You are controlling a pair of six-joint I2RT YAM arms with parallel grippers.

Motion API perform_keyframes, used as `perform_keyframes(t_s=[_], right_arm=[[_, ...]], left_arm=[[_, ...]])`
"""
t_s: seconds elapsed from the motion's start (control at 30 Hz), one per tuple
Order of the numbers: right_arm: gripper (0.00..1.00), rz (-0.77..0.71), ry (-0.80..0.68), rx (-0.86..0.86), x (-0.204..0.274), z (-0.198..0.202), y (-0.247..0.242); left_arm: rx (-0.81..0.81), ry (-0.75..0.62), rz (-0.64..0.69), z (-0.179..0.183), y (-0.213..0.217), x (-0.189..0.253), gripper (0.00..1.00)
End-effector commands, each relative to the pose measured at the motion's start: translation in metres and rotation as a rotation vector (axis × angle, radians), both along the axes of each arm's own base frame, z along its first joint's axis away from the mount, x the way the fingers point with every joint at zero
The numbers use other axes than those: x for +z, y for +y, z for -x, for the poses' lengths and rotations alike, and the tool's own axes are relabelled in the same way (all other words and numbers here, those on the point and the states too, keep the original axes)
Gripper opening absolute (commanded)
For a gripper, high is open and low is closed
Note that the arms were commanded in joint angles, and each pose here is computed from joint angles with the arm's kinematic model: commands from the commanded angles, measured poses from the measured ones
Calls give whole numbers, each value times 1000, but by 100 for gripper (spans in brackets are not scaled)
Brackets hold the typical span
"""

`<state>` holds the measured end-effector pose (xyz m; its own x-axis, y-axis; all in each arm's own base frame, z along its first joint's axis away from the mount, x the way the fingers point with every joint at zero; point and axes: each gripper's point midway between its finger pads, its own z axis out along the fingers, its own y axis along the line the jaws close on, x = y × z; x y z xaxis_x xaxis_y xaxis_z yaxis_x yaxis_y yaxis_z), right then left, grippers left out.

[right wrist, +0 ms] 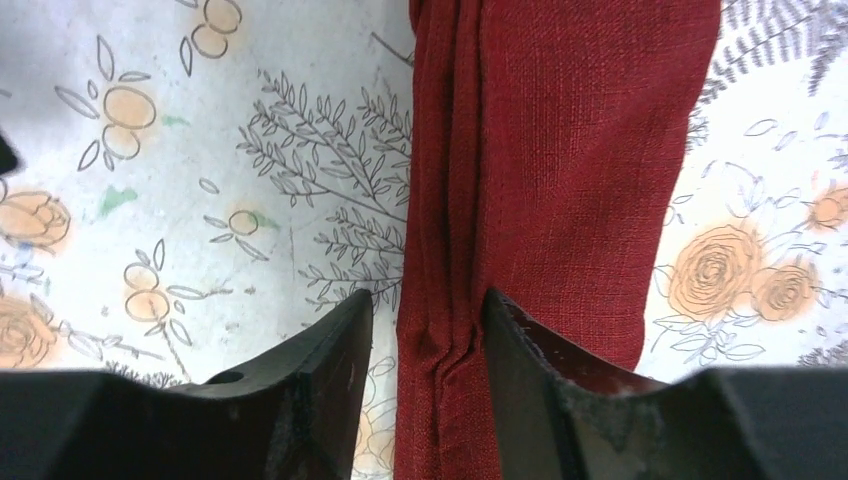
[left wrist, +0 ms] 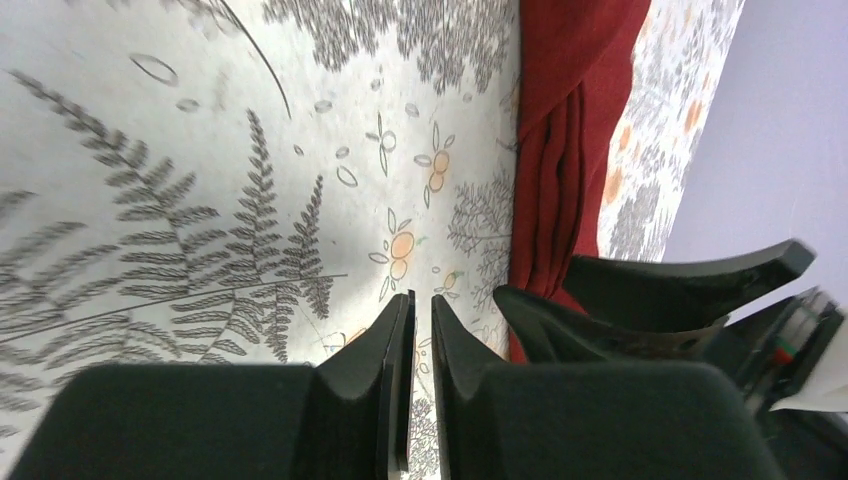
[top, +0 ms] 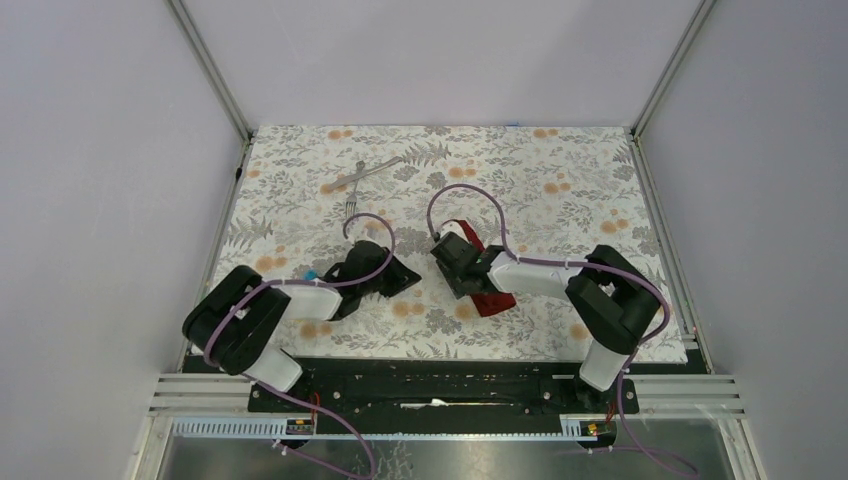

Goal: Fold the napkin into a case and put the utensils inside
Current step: Pick up the smaller rectangle-folded napkin from the center of the board.

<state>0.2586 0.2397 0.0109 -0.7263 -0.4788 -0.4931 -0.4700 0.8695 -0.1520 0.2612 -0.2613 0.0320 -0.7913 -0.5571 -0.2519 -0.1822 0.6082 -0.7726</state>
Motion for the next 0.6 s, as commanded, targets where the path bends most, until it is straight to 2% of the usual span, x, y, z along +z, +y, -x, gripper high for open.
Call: perform_keyframes(t_s=[0.0,0.17,0.3,0.37,0.57], right_arm=[[48,178,-61,-89,-15,0,-27],[23,226,-108,-124,-16,-4,-31],[0,172,-111,-123,-6,-8,-19],[0,78,-86,-102,8,-5,-2],[0,-407,93,-29,80,13,64]], left_arm=[[31,-81,-26,-17,10,28,16],[69,-117,-37,-14,24,44,17],[94,-160,-62,-14,35,60,17],[115,-183,-83,-16,42,68,18],[147,-235,-118,-15,58,89,18]])
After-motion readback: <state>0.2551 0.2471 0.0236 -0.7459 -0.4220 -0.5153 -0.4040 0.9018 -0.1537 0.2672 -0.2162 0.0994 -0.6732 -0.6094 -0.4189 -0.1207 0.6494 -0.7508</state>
